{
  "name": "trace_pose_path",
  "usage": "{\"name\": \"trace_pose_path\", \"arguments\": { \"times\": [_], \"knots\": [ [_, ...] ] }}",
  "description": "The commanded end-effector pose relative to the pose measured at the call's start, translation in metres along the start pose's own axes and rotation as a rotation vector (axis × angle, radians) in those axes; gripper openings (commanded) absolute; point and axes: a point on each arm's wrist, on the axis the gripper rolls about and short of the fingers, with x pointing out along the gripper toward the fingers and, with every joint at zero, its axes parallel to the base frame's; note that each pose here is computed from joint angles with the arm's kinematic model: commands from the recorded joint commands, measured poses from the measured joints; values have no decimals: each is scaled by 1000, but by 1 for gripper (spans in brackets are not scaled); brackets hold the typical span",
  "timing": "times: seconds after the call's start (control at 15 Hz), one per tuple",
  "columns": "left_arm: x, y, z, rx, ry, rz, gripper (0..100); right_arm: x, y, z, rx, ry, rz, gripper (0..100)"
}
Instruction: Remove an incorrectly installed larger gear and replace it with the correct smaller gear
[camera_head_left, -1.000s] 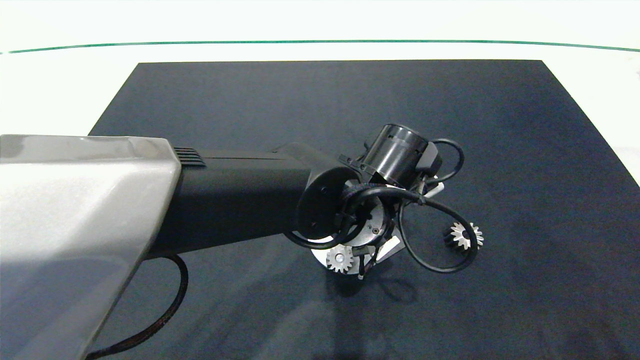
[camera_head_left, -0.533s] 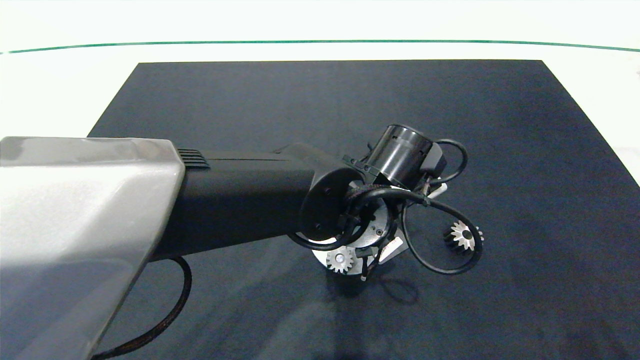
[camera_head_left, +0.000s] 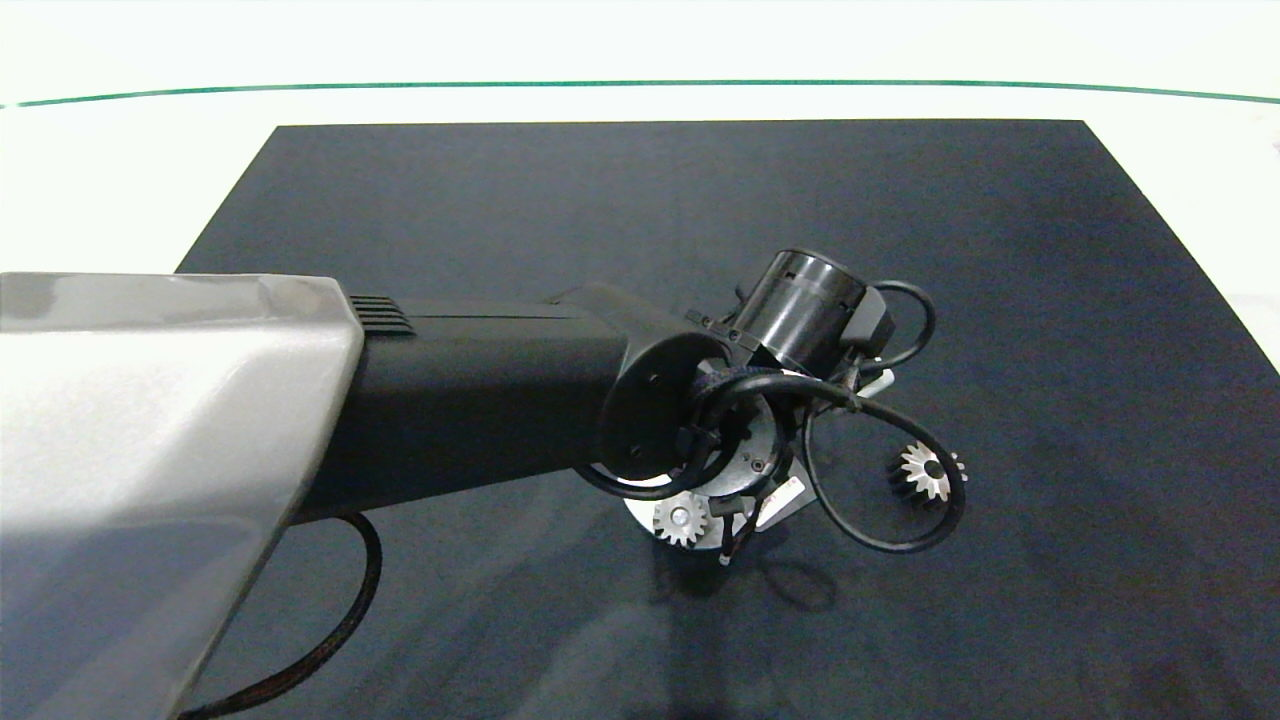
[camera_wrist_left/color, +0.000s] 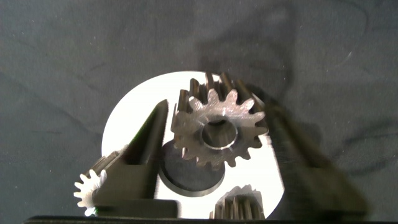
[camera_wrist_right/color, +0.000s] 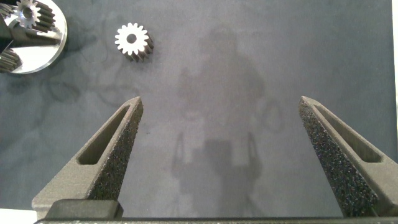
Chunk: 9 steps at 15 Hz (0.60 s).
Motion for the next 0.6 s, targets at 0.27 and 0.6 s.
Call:
{"name": "trace_pose_path", "arguments": {
  "times": [0.27,0.6],
  "knots": [
    [-16,3,0,7,2,-4,100,0,0,-1,1,1,0,100],
    [-69,7,4,26,-23,-31,100,-1,0,-1,2,1,0,100]
  ]
}}
